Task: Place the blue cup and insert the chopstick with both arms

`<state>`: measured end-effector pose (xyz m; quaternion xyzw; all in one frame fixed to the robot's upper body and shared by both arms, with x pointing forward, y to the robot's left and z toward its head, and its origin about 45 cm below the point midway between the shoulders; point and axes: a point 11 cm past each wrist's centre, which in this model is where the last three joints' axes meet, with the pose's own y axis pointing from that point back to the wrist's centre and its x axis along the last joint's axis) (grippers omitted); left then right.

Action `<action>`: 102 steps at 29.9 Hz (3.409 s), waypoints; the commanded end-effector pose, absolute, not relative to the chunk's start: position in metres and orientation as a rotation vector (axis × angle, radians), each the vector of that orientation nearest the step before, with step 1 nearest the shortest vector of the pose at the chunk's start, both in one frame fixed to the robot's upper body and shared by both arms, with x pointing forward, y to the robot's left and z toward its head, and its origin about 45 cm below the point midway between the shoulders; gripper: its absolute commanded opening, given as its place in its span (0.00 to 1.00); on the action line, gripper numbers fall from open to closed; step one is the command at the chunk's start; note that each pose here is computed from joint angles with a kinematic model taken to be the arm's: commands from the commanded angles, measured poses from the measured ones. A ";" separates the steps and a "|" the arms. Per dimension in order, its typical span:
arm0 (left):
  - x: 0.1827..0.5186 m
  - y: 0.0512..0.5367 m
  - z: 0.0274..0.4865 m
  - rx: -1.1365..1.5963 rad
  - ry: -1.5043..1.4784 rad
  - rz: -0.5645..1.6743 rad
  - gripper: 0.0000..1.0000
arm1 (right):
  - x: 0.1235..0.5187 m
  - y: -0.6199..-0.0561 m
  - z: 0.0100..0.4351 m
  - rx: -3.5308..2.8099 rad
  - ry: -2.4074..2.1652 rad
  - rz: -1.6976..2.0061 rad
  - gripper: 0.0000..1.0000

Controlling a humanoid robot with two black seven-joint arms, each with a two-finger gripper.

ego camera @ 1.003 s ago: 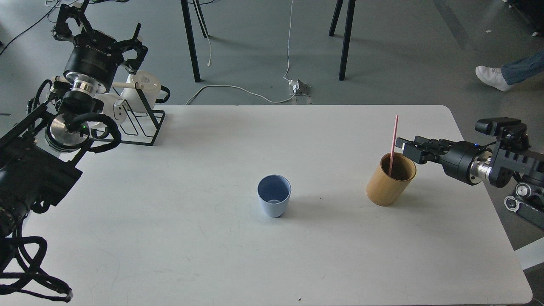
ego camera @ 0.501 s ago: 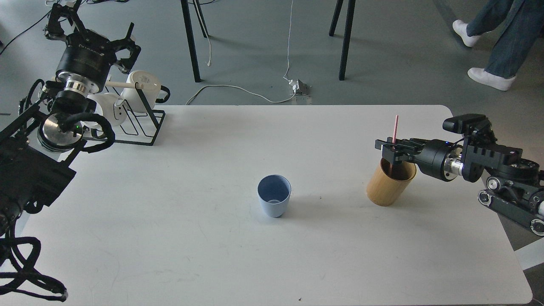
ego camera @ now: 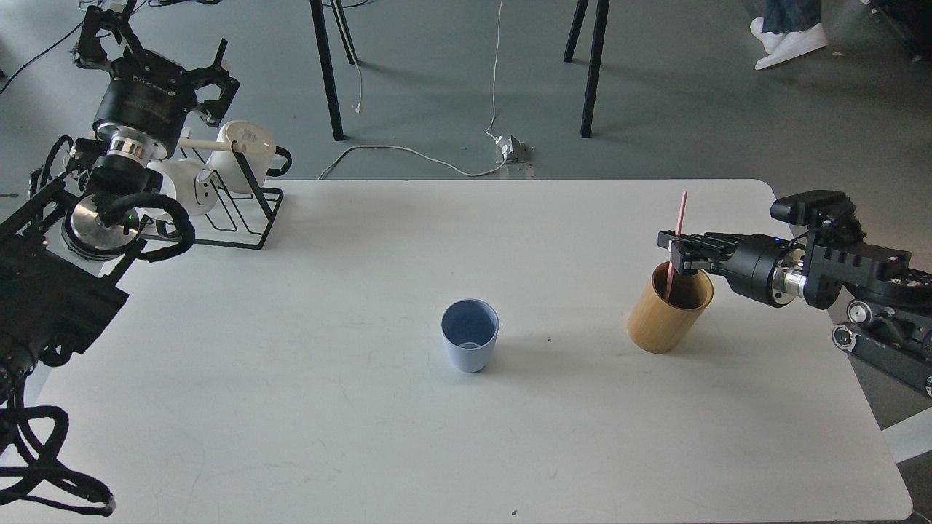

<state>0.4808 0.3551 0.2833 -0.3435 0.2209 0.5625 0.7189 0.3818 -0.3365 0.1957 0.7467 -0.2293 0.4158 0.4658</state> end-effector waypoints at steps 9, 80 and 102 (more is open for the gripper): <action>0.481 0.358 0.285 -0.757 0.483 1.249 0.99 | 0.407 -0.327 0.326 1.752 -0.653 1.323 0.05; 0.479 0.376 0.293 -0.737 0.452 1.273 0.99 | 0.452 -0.143 0.337 2.407 -1.009 1.189 0.99; 0.478 0.377 0.293 -0.747 0.452 1.271 0.99 | 0.501 -0.351 0.344 2.801 -2.153 -0.282 0.99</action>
